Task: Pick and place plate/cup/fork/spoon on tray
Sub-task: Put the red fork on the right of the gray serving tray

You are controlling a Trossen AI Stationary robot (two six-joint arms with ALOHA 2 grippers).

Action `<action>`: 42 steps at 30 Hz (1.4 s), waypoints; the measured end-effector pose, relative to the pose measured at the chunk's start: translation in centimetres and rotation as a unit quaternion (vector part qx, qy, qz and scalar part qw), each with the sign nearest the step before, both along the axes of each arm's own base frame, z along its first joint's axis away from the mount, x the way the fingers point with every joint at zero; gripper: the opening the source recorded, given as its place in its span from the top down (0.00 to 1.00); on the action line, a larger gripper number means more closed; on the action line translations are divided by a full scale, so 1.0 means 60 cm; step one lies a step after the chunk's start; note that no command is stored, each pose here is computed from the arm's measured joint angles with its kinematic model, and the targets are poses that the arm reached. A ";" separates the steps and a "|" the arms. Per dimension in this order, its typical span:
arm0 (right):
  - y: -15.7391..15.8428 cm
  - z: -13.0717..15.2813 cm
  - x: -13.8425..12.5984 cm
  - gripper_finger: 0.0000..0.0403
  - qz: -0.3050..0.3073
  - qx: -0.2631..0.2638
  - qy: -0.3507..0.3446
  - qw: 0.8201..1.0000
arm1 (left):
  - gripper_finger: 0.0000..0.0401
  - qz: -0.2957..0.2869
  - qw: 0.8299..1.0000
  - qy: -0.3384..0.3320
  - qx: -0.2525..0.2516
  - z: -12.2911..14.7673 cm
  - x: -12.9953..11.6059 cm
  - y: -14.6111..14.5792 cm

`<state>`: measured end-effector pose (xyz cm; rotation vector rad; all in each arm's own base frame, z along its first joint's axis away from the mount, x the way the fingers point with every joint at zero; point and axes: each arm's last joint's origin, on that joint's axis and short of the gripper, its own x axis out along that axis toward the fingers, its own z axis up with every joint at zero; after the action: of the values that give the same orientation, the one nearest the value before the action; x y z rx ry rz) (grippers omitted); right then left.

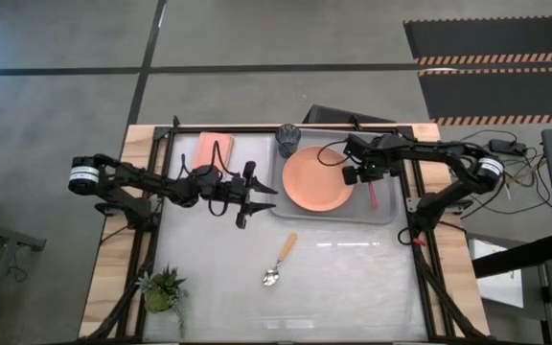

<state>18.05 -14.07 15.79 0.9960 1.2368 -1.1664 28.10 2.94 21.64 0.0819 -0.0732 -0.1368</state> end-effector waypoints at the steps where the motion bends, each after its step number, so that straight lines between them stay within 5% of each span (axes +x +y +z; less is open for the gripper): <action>1: -0.001 -0.003 0.001 0.96 0.000 0.001 0.002 1.000 | 0.62 0.000 1.000 0.000 0.000 0.000 0.000 0.000; 19: -0.004 -0.007 0.003 0.75 0.020 -0.010 0.013 1.000 | 0.62 0.000 1.000 0.001 0.000 -0.001 0.000 0.000; 25: -0.007 0.024 0.008 0.70 0.047 -0.029 -0.011 0.998 | 0.62 0.001 1.000 0.004 0.010 -0.006 -0.003 0.000; 37: 0.004 0.088 -0.004 0.95 0.123 -0.071 -0.070 0.987 | 0.62 0.013 1.000 0.014 0.010 -0.016 -0.008 0.000; 42: 0.007 0.087 -0.009 0.98 0.139 -0.074 -0.069 0.985 | 0.62 0.022 1.000 0.016 0.010 -0.018 -0.009 0.001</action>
<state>17.52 -13.63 21.03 0.7529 1.1210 -0.9394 27.55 2.99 20.58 0.1011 -0.0377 -0.0957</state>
